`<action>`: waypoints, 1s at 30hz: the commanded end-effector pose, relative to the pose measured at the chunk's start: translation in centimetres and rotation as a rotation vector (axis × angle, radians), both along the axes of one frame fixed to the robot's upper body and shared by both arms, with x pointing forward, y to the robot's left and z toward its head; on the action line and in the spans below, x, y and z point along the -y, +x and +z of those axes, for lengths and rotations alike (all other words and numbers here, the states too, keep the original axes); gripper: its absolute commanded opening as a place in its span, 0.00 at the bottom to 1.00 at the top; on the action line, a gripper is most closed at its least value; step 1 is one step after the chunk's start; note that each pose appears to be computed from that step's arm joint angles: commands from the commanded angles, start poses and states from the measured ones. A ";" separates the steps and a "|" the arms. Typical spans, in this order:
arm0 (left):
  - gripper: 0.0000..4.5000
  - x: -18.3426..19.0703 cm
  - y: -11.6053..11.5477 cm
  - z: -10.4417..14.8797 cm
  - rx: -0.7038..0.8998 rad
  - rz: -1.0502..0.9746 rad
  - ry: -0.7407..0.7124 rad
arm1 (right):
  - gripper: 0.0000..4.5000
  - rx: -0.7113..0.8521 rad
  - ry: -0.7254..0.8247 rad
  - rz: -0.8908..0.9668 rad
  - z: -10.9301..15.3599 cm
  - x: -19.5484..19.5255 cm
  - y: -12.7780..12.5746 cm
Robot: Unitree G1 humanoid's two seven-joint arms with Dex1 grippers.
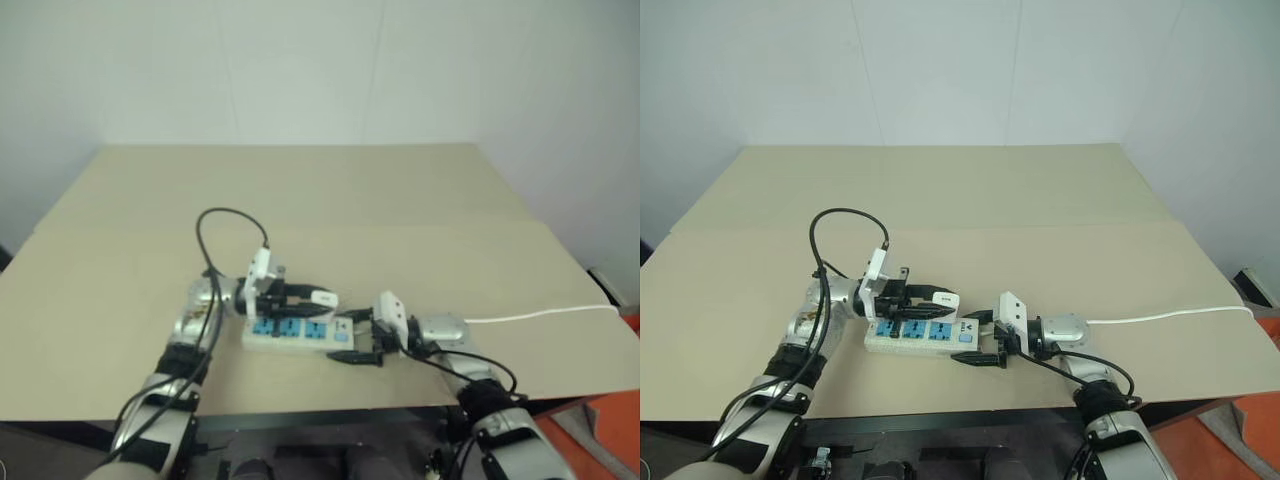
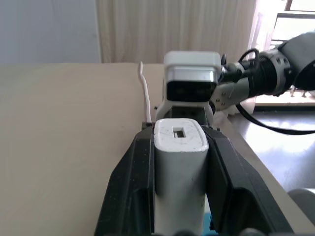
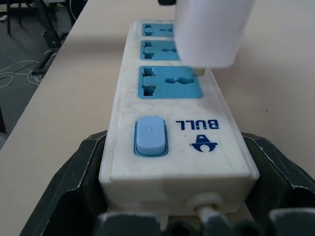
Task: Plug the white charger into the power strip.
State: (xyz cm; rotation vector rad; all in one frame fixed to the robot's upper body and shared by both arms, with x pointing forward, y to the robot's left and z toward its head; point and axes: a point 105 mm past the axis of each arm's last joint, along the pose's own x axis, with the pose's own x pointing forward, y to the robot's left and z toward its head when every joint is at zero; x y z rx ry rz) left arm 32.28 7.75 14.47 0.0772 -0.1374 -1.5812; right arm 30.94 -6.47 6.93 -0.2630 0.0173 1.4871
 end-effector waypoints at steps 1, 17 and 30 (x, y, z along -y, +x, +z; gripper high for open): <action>0.23 -0.4 0.1 5.2 0.103 -0.002 -0.109 | 0.76 -0.061 -0.039 0.056 -1.7 -1.1 -0.7; 0.23 -1.6 -2.2 6.6 0.081 -0.035 -0.102 | 0.76 -0.060 -0.071 0.171 -1.9 -1.9 -0.9; 0.23 -1.3 -2.6 5.7 0.068 -0.028 -0.098 | 0.76 -0.065 -0.120 0.144 -3.2 -2.1 -0.5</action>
